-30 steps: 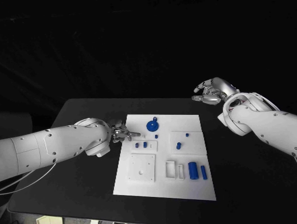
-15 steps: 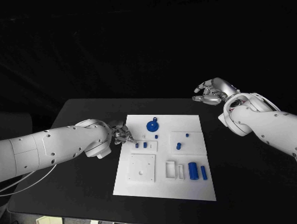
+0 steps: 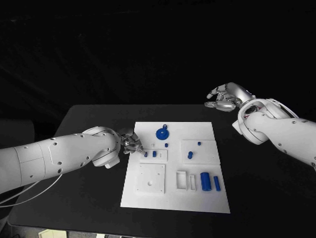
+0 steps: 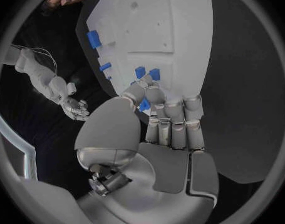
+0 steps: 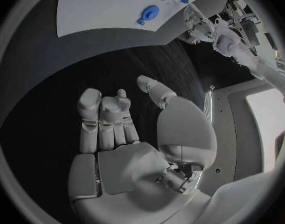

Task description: Assemble the parts on the task board

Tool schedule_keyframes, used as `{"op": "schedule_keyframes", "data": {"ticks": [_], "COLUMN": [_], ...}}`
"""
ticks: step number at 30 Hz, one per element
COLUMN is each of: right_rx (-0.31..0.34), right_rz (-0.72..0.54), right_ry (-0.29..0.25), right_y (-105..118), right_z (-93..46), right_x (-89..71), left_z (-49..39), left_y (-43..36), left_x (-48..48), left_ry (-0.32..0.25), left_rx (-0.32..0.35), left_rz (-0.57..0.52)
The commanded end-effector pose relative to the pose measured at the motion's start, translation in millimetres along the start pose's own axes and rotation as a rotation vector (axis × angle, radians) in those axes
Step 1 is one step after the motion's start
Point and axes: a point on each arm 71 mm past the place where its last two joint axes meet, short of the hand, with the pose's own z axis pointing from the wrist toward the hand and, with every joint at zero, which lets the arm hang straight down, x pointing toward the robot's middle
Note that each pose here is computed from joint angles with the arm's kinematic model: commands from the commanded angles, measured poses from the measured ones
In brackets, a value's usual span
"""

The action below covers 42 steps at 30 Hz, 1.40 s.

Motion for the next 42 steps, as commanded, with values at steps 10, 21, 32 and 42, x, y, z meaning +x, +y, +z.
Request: {"op": "schedule_keyframes", "data": {"ticks": [10,21,32,42], "right_rx": [-0.01,-0.011,-0.011,-0.011], "right_rz": [-0.002,-0.002,-0.002,-0.002], "right_ry": [0.011,0.011,0.012,0.012], "right_y": [1.9,1.8,2.0,2.0], "right_z": [0.0,-0.1,0.0,0.3], "right_x": [1.3,1.2,1.4,2.1], "left_z": [5.0,7.4,8.7,8.9], "left_y": [-3.0,-0.9,0.8,-0.1], "left_x": [3.8,2.3,-2.5,-4.4], "left_ry": [0.007,-0.008,-0.051,-0.08], "left_rx": [0.016,0.01,0.009,0.015], "left_rz": [0.03,0.05,0.054,0.044]}}
